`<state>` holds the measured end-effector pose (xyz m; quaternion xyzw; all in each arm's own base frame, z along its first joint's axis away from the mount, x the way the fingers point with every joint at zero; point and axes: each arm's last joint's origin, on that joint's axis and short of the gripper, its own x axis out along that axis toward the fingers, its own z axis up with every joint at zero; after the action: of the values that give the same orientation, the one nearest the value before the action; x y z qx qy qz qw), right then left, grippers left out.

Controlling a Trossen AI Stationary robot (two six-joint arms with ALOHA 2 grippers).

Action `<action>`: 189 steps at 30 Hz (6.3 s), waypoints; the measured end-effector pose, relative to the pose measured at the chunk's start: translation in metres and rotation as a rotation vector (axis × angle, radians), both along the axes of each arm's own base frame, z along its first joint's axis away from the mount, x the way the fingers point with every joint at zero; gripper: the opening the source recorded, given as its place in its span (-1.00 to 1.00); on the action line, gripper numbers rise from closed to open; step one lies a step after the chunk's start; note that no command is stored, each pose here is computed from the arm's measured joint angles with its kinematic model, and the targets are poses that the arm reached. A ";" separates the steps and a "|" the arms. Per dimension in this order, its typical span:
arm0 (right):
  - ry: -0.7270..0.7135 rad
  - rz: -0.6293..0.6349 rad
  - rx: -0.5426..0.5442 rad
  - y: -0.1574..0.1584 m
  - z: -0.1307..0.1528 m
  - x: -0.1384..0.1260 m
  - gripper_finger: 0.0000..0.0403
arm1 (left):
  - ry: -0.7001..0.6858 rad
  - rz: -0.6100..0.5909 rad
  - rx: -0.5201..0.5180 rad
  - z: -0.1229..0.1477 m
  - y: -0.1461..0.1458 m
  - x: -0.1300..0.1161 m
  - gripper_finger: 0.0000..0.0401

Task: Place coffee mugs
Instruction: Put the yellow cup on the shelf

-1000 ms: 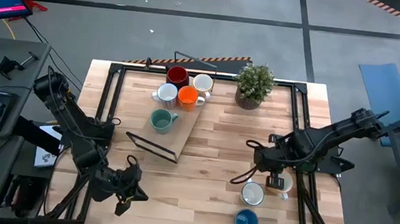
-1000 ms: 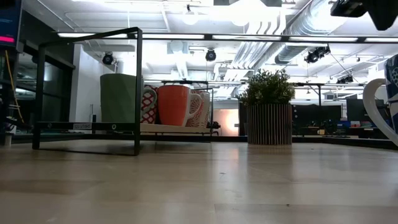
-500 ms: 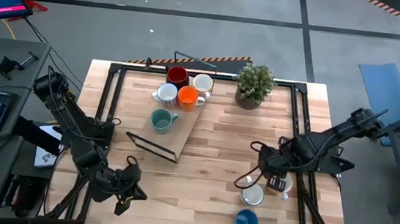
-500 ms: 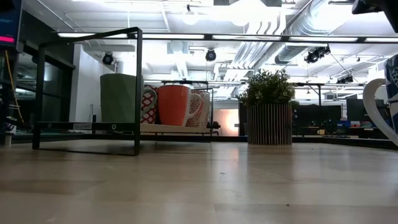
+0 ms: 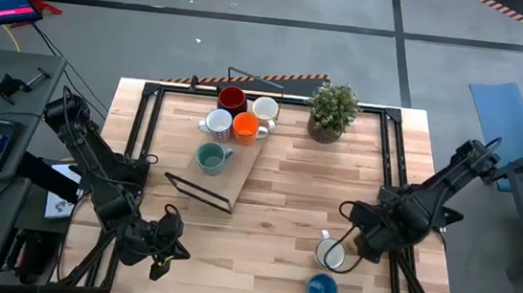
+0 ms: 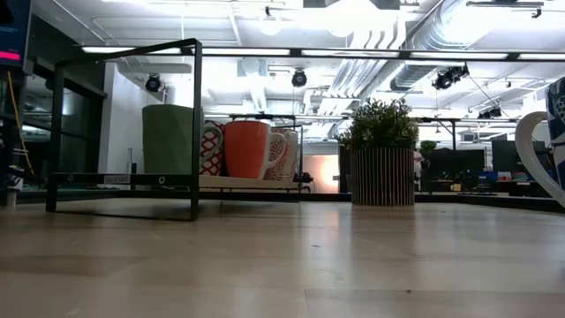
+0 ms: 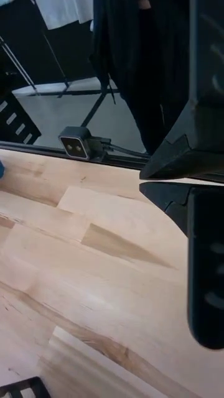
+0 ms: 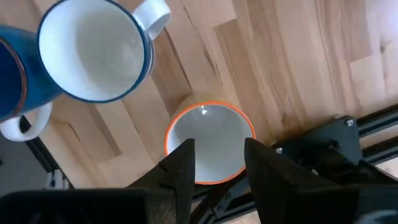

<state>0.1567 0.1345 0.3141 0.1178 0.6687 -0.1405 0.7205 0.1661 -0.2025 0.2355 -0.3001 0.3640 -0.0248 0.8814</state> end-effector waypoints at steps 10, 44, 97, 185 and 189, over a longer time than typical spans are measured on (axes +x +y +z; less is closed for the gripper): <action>0.004 0.036 -0.076 0.008 -0.013 -0.011 -0.41 | 0.034 -0.001 0.046 -0.004 0.003 -0.002 -0.96; 0.077 0.006 -0.119 -0.003 -0.119 -0.022 -0.41 | 0.029 0.006 0.044 -0.004 0.003 -0.002 -0.96; -0.344 -0.089 -0.265 -0.109 -0.073 0.085 -0.99 | 0.014 0.040 0.090 -0.005 0.006 -0.002 -0.96; -0.461 0.263 -0.159 -0.218 -0.065 0.289 -1.00 | 0.009 0.095 0.129 -0.007 0.009 -0.003 -0.96; -0.472 0.263 -0.162 -0.218 -0.064 0.290 -0.95 | 0.001 0.104 0.135 -0.007 0.010 -0.003 -0.96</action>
<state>0.4471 -0.0838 0.2499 0.0014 0.4787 -0.0677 0.8753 0.1629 -0.1930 0.2290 -0.2585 0.3493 0.0456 0.8995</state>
